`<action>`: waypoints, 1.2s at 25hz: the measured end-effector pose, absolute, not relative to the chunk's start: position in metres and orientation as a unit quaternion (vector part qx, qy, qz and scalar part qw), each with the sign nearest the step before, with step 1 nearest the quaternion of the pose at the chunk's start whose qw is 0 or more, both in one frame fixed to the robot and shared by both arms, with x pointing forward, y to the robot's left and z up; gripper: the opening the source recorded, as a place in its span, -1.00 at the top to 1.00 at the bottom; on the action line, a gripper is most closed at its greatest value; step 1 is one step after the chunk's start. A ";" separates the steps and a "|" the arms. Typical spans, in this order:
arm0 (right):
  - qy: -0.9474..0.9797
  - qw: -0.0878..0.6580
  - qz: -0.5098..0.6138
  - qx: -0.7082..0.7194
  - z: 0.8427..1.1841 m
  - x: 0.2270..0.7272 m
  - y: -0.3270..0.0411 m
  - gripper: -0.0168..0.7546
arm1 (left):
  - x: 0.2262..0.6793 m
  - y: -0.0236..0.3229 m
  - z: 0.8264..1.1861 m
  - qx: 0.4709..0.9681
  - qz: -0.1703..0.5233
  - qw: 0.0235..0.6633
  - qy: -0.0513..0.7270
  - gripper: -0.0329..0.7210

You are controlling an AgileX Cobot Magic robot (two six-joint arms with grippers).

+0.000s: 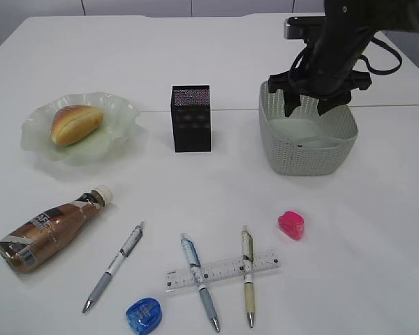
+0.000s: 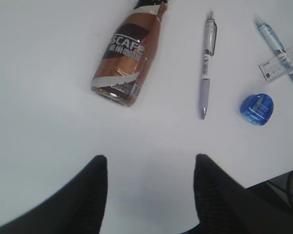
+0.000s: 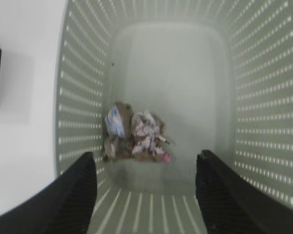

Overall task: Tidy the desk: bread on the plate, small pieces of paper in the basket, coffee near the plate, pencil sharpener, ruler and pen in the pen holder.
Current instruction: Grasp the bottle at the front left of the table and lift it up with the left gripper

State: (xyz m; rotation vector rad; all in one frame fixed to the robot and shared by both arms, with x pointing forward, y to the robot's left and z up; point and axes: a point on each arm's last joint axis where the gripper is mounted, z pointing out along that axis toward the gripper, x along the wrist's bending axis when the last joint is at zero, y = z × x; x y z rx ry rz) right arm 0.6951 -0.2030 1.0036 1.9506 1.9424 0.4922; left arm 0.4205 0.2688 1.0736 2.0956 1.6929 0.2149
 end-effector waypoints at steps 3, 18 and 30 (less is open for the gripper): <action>0.709 0.135 0.169 0.671 1.021 0.681 -0.200 -0.27 | 0.421 0.268 1.074 0.755 0.075 0.222 0.612 -0.19; 0.768 0.080 0.131 0.622 1.079 0.594 -0.189 -0.24 | 0.430 0.268 1.079 0.739 0.117 0.259 0.610 -0.19; 0.791 0.033 0.061 0.607 1.046 0.499 -0.211 -0.23 | 0.441 0.268 1.070 0.762 0.121 0.249 0.586 -0.33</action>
